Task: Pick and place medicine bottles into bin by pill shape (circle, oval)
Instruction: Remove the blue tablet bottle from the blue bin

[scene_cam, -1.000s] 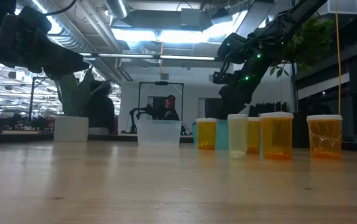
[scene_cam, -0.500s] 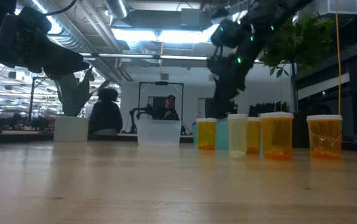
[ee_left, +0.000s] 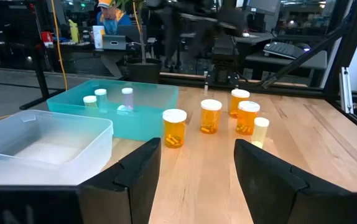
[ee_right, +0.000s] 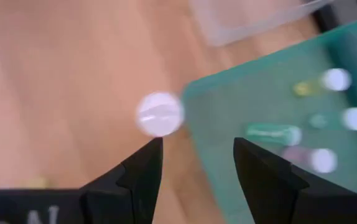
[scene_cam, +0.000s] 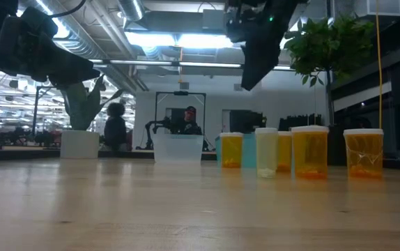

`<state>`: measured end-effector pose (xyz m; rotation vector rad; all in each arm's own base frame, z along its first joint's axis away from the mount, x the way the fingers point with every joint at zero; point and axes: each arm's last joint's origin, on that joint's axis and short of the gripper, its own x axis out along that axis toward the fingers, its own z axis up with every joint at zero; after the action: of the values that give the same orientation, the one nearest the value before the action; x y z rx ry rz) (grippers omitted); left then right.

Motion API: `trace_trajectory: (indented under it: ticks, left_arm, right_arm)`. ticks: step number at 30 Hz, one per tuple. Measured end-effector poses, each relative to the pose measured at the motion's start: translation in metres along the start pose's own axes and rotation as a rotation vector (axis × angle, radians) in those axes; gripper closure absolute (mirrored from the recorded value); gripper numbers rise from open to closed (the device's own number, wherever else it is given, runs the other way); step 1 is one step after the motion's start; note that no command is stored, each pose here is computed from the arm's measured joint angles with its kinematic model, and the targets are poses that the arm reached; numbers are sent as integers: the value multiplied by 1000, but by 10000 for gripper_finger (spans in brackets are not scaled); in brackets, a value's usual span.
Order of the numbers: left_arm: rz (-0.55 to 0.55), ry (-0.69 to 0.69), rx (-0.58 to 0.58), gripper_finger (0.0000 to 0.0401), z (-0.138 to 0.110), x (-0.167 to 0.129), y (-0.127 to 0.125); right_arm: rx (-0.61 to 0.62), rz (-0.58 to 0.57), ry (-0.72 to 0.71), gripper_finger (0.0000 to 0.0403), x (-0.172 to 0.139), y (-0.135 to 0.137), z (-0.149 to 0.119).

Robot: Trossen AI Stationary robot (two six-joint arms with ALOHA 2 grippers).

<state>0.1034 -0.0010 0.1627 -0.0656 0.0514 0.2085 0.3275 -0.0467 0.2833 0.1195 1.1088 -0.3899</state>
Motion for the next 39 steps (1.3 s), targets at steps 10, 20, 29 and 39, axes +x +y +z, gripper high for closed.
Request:
trace_trajectory:
  ticks: [10,20,29,39]
  left_arm:
    - [0,0,-2,206,0,0,0]
    - [0,0,-2,206,0,0,0]
    - [0,0,2,206,0,0,0]
    - [0,-1,93,206,0,0,0]
  right_arm:
    - [-31,9,4,205,-1,32,-12]
    - [414,-146,-45,205,11,-24,1]
    - [785,-182,-40,205,21,-65,3]
    - [982,-167,151,205,75,-56,-2]
